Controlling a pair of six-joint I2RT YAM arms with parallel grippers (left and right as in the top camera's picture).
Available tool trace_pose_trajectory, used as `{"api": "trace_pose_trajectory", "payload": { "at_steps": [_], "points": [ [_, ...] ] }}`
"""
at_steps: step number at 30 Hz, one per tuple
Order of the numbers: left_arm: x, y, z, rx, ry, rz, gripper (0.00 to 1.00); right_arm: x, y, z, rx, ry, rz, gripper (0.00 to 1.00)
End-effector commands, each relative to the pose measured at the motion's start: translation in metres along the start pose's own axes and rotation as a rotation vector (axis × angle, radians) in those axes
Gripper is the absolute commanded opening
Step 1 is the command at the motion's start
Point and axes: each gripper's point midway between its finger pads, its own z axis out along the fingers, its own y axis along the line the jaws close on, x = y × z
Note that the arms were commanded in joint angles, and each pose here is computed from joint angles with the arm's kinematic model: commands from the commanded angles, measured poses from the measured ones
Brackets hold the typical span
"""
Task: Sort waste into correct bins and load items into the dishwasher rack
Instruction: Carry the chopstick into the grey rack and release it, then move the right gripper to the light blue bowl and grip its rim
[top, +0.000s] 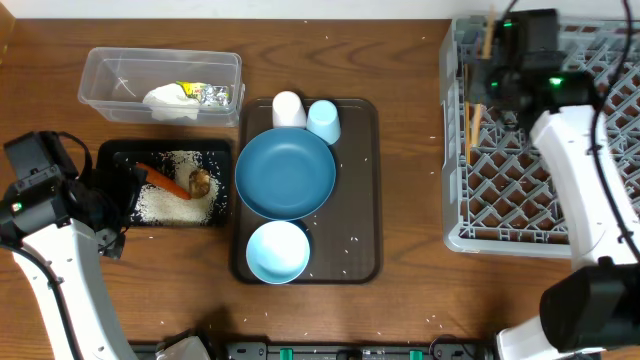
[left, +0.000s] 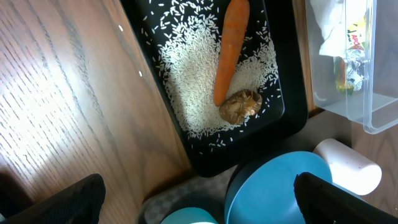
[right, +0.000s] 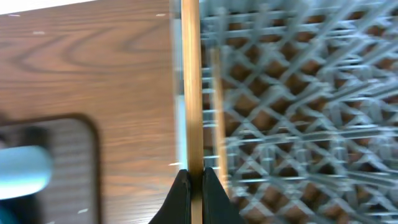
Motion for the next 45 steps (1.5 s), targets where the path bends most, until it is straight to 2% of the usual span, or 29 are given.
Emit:
{"api": "trace_pose_trajectory", "payload": {
  "at_steps": [1,7,11,13,15,24,27,31,35,40,45],
  "points": [
    [0.0,0.002,-0.002,-0.004,-0.007,-0.013,0.98,0.003,-0.017,0.016,0.013,0.031,-0.068,0.01],
    [-0.001,0.002,-0.002,-0.004,-0.007,-0.013,0.98,0.013,-0.017,0.048,-0.014,0.085,-0.111,0.01],
    [0.0,0.002,-0.002,-0.004,-0.007,-0.013,0.98,0.02,-0.014,0.065,-0.029,0.11,-0.115,0.05],
    [-0.001,0.002,-0.002,-0.004,-0.007,-0.013,0.98,0.02,-0.013,0.068,-0.032,0.11,-0.114,0.13],
    [0.0,0.002,-0.002,-0.004,-0.007,-0.013,0.98,0.02,-0.013,0.068,-0.033,0.11,-0.115,0.38],
    [0.0,0.002,-0.002,-0.004,-0.007,-0.013,0.98,0.026,0.001,0.046,-0.082,0.134,-0.119,0.6],
    [0.0,0.002,-0.002,-0.004,-0.007,-0.013,0.98,0.026,0.026,0.024,-0.169,0.121,-0.132,0.64],
    [-0.001,0.002,-0.002,-0.004,-0.007,-0.013,0.98,0.026,0.073,-0.012,-0.325,0.089,-0.148,0.77],
    [0.0,0.002,-0.002,-0.004,-0.007,-0.013,0.98,0.044,0.13,-0.037,-0.479,0.109,-0.223,0.84],
    [0.0,0.002,-0.002,-0.004,-0.007,-0.013,0.98,0.098,0.195,-0.054,-0.58,0.223,-0.363,0.99],
    [0.0,0.002,-0.002,-0.004,-0.007,-0.013,0.98,0.165,0.25,-0.076,-0.642,0.339,-0.536,0.99]
  ]
}}
